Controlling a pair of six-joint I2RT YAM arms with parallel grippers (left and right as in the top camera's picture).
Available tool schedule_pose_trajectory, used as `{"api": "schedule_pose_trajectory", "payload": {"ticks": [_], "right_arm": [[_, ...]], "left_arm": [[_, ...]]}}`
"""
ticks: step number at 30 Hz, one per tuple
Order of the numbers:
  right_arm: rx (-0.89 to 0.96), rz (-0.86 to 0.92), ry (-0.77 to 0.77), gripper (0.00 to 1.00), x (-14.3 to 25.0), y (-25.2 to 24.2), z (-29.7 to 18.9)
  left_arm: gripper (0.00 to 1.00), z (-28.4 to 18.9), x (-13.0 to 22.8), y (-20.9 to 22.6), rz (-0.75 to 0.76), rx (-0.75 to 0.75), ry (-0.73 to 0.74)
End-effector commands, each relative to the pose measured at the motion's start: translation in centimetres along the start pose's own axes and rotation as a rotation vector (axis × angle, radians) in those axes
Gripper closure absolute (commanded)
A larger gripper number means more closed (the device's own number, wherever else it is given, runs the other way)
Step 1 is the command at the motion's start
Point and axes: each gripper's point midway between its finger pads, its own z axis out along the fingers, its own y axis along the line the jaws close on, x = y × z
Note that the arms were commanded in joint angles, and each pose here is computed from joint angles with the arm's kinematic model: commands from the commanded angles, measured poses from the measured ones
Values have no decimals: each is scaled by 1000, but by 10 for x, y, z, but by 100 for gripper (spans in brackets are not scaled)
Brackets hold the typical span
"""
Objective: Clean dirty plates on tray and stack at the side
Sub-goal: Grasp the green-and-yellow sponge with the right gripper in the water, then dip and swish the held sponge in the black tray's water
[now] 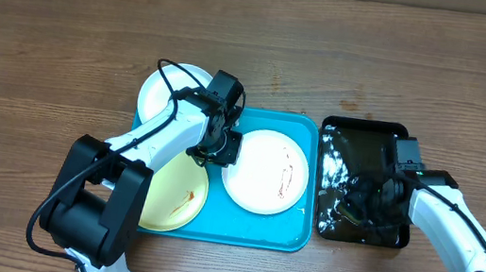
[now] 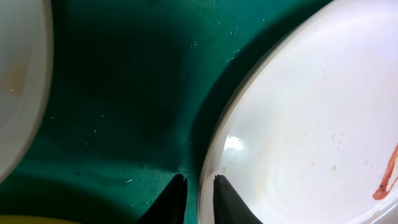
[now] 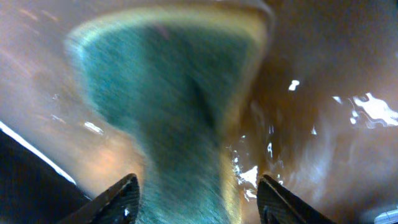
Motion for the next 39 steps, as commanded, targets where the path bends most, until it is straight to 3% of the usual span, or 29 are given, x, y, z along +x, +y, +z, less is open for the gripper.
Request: {"api": "schedule_pose_trajectory", "payload": {"ticks": [1,6,7,8,9,10,12,18,20,21,22,27,39], "right_arm": [[11,6,23,37,4,-1,-2],[29,10,37,40,9,-9,3],[29,10,37,48,10,-10,5],[28,10,36,63,10,-11,7],[28,10,35,87,11,-12,9],[26,9,33,96,10,-12,10],[13,7,33,96,10,-9,9],[-94,-153,74,62,7,27,-24],[-65,-191,33,25,-4,29,-38],[-40,-210,0,13,-11,28,-43],[-7,-212,-37,7,-19,25,-47],[91,-213,-171,6,-45,12,-45],[9,-223,-186,12,-40,10,-1]], "left_arm": [[82,1,-4,0,-13,1,-1],[82,1,-4,0,-13,1,-1],[82,1,-4,0,-13,1,-1],[82,1,-4,0,-13,1,-1],[82,1,-4,0,-13,1,-1],[82,1,-4,0,-13,1,-1],[81,1,-4,0,-13,1,-1],[81,1,-4,0,-13,0,-1],[81,1,-4,0,-13,0,-1],[81,1,-4,0,-13,0,-1],[81,1,-4,0,-13,0,-1],[81,1,-4,0,-13,1,-1],[80,1,-4,0,-13,1,-1]]}}
